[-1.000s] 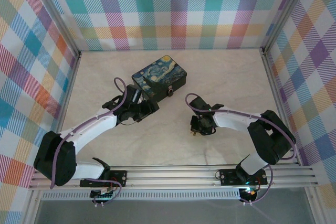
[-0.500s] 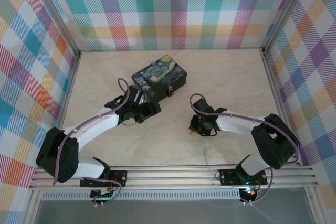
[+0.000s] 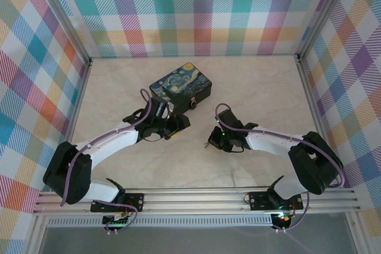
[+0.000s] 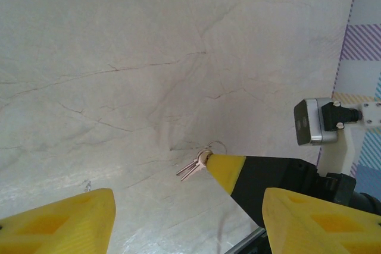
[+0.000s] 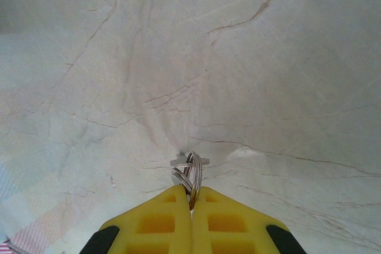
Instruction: Unlock a padlock with a key
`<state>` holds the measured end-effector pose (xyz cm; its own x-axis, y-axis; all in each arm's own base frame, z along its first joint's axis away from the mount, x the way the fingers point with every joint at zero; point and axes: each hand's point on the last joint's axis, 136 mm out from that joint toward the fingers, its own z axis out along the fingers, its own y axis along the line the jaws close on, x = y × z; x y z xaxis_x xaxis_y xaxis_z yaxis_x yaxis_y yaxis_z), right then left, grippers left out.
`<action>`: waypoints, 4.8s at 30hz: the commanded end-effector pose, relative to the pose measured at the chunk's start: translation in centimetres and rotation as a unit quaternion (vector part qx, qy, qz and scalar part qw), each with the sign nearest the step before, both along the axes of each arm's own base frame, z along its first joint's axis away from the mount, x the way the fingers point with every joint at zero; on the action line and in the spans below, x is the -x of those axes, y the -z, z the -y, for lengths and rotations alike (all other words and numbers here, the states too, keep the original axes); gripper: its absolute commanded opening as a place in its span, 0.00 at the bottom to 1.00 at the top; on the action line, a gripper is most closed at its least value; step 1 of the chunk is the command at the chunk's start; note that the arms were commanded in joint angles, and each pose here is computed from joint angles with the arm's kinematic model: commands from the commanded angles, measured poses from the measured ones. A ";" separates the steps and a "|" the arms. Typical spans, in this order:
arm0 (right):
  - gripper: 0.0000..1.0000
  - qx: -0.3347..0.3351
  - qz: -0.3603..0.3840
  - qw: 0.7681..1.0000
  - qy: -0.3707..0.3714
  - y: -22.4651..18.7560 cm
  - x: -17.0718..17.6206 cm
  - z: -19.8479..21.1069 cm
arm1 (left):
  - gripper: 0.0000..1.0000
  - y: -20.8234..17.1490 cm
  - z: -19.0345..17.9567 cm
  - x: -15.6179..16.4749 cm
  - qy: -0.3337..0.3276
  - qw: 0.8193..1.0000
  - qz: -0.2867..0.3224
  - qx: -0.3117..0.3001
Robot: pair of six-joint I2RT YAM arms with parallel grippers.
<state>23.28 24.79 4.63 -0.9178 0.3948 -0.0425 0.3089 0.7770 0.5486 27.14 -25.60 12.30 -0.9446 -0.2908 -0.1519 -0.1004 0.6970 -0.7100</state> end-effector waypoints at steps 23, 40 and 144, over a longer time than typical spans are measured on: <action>0.00 -0.186 0.049 0.980 0.052 -8.6 -3.9 -4.5 | 0.64 -2.6 3.8 -0.6 -0.029 0.993 -0.027 0.110; 0.00 -0.222 0.055 0.972 0.050 -9.7 -4.1 -5.3 | 0.57 -1.9 3.9 -0.9 -0.057 0.989 -0.048 0.130; 0.47 -0.251 0.266 0.887 -0.281 -14.6 -0.5 -2.3 | 0.00 -5.9 3.8 1.5 0.194 0.974 0.073 0.086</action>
